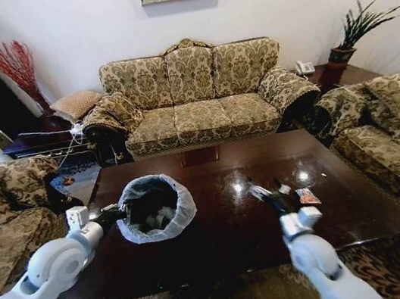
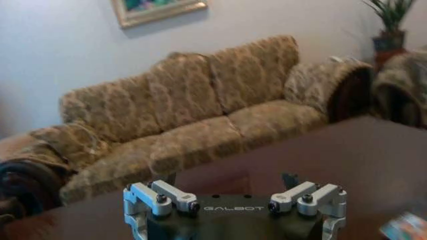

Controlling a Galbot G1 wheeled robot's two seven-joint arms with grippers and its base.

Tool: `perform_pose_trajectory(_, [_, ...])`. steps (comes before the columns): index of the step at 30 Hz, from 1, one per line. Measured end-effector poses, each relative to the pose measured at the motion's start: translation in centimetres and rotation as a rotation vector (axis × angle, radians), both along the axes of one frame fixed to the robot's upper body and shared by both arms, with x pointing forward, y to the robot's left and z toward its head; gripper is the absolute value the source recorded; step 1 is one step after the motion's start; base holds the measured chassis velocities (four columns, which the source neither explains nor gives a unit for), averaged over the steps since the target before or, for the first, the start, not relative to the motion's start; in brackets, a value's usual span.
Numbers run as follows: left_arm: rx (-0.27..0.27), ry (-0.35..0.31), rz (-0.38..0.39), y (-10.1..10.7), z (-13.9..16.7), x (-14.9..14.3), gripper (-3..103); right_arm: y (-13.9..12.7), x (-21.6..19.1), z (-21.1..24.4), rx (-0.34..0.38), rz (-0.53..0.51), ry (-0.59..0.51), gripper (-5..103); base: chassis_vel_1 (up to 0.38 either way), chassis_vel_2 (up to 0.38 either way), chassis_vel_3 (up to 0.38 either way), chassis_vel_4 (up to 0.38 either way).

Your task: Move to the front of the table and place the trash on the table into the trash bin.

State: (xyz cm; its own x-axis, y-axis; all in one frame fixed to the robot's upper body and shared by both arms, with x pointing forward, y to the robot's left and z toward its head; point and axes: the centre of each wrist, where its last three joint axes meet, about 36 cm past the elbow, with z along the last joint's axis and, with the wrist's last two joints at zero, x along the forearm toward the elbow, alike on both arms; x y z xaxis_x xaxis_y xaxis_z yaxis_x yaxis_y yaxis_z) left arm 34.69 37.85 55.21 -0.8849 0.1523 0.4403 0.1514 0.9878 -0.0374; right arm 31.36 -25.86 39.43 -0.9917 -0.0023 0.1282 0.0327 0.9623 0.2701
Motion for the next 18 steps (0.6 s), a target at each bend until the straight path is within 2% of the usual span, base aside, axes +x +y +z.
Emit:
perform_pose_trajectory(7, [-0.006,-0.003,-0.003,-0.3,-0.1,-0.3,1,-0.7,0.0,-1.2,0.009,-0.044,0.036,100,-0.102,-0.107,0.125,0.115])
perform_pose_trajectory(11, [-0.005,-0.003,-0.008,-0.5,0.0,-0.4,1,-1.3,0.4,-2.3,-0.018,-0.066,0.038,100,-0.199,-0.193,0.218,0.238])
perform_pose_trajectory(14, [-0.002,-0.006,-0.014,-0.7,0.0,-0.5,1,-2.6,1.5,-5.4,-0.110,-0.105,0.023,100,-0.257,-0.253,0.238,0.229])
perform_pose_trajectory(18, [-0.005,-0.009,-0.025,-0.9,0.1,-0.6,1,-3.9,2.9,-8.1,-0.151,-0.138,0.068,100,-0.161,-0.168,0.144,0.166])
